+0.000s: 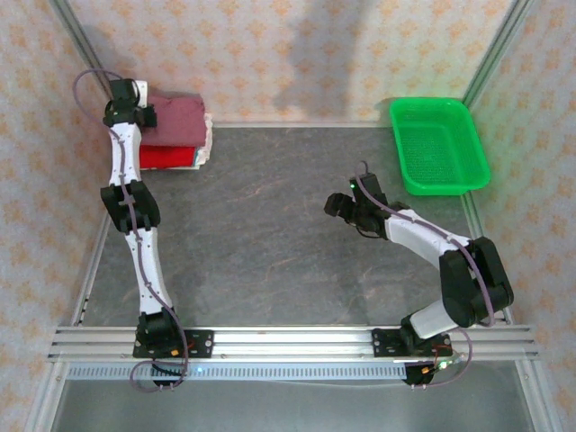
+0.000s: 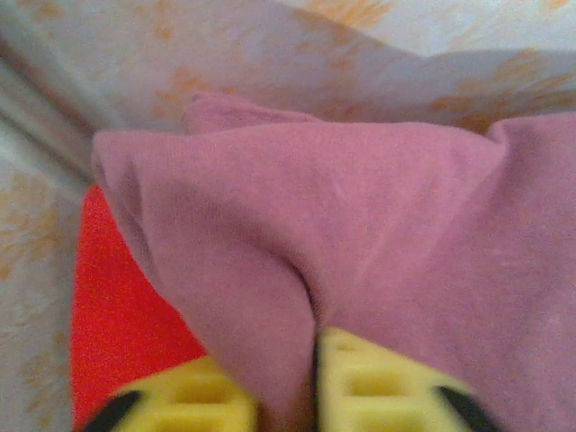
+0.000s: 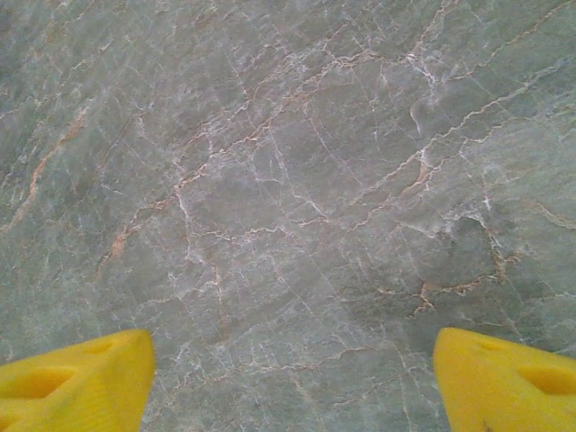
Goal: Fold and stack the t-shirts
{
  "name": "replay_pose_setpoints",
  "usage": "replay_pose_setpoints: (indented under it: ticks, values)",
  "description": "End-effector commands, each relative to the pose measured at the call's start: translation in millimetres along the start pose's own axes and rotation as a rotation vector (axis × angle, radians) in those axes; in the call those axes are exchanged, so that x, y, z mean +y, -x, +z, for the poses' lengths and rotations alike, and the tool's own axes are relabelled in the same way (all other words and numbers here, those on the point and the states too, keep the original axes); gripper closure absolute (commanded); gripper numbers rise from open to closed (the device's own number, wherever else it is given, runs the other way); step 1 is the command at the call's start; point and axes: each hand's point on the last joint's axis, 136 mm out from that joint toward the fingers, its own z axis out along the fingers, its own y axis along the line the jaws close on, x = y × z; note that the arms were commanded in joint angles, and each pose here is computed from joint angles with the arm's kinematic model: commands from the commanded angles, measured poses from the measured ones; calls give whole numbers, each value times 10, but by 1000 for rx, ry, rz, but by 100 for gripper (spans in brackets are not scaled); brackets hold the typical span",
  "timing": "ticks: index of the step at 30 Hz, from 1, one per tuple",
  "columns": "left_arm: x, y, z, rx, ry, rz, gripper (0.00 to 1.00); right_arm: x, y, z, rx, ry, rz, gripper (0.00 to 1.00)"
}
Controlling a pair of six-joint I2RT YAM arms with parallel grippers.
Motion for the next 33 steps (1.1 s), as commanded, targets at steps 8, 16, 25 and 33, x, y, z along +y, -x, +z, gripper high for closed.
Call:
replay_pose_setpoints:
  ticks: [8,16,25,33]
  values:
    - [991,915,-1344,-228,336,-312,0,46,432,-321,-171,-73,-95,18]
    - [-88,945,-2834,-551,22,-479,0,-186,1189,-1101,-649,-268,-210,0]
    - [-1017,-832,-3030,-519,35,-340,0,-936,1122,-1378,-838,-472,-239,1]
    - [-923,-1912,-2635,-348,188,-236,0,-1419,947,-1115,-838,-514,-198,1]
